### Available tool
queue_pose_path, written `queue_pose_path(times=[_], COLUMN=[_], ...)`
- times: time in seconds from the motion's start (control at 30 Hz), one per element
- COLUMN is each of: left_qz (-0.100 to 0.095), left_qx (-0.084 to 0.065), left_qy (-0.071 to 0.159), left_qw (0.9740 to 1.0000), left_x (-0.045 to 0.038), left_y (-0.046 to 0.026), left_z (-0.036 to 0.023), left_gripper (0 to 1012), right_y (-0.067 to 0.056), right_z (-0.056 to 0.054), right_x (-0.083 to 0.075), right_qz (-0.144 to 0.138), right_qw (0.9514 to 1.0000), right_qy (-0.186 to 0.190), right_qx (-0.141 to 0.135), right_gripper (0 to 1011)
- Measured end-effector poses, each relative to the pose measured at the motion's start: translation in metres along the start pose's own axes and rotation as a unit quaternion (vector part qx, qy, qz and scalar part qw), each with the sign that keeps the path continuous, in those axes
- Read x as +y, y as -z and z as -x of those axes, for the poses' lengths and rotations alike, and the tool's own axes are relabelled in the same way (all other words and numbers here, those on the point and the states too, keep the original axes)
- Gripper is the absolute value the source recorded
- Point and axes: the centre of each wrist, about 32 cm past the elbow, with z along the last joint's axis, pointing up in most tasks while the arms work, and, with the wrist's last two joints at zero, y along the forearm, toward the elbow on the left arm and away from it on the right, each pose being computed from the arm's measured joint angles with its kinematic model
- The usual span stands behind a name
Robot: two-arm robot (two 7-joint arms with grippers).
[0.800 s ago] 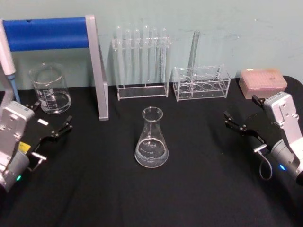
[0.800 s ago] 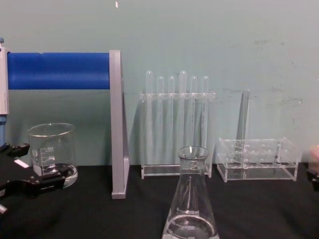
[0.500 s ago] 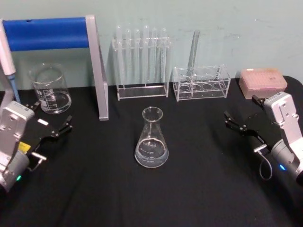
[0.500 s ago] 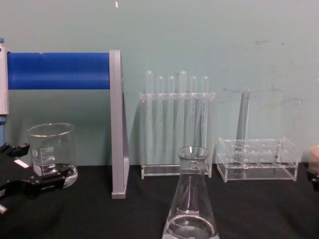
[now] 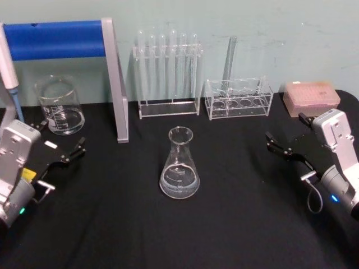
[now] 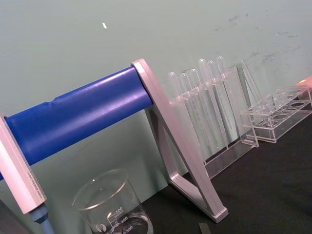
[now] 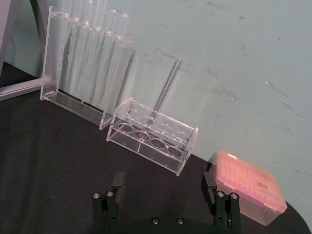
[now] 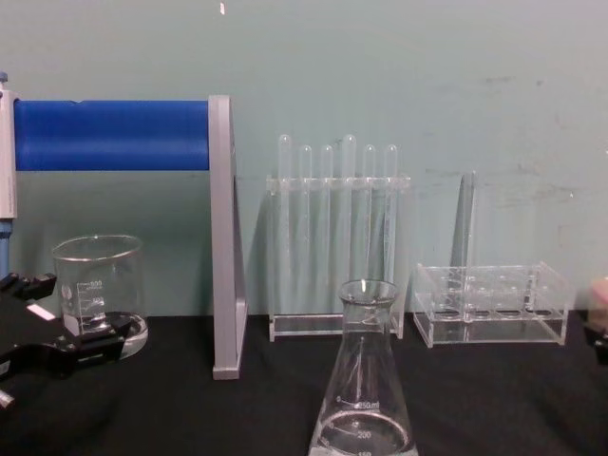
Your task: Grasp the erlenmeyer flask with one hand, shake it three times, then place it back.
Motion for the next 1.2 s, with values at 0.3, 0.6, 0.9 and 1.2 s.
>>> queue_pose_path(times=[0.3,0.6,0.9,1.2], left_qz=[0.0,0.0,0.0,0.0], left_qx=[0.0,0.0,0.0,0.0], left_qy=[0.0,0.0,0.0,0.0], left_qw=[1.0,1.0,1.0,1.0], left_x=[0.0,0.0,0.0,0.0], left_y=[0.0,0.0,0.0,0.0], left_z=[0.0,0.0,0.0,0.0], left_gripper=[1001,1001,1001,1001], right_y=[0.0,0.0,-0.003,-0.014], right_z=[0.0,0.0,0.001,0.007], right_x=[0.0,0.0,-0.004,-0.015], right_qz=[0.0,0.0,-0.01,-0.04], right_qw=[1.0,1.0,0.9998,0.9965], right_qy=[0.0,0.0,-0.011,-0.044], right_qx=[0.0,0.0,0.015,0.059], right_gripper=[1002,1003,1002,1002])
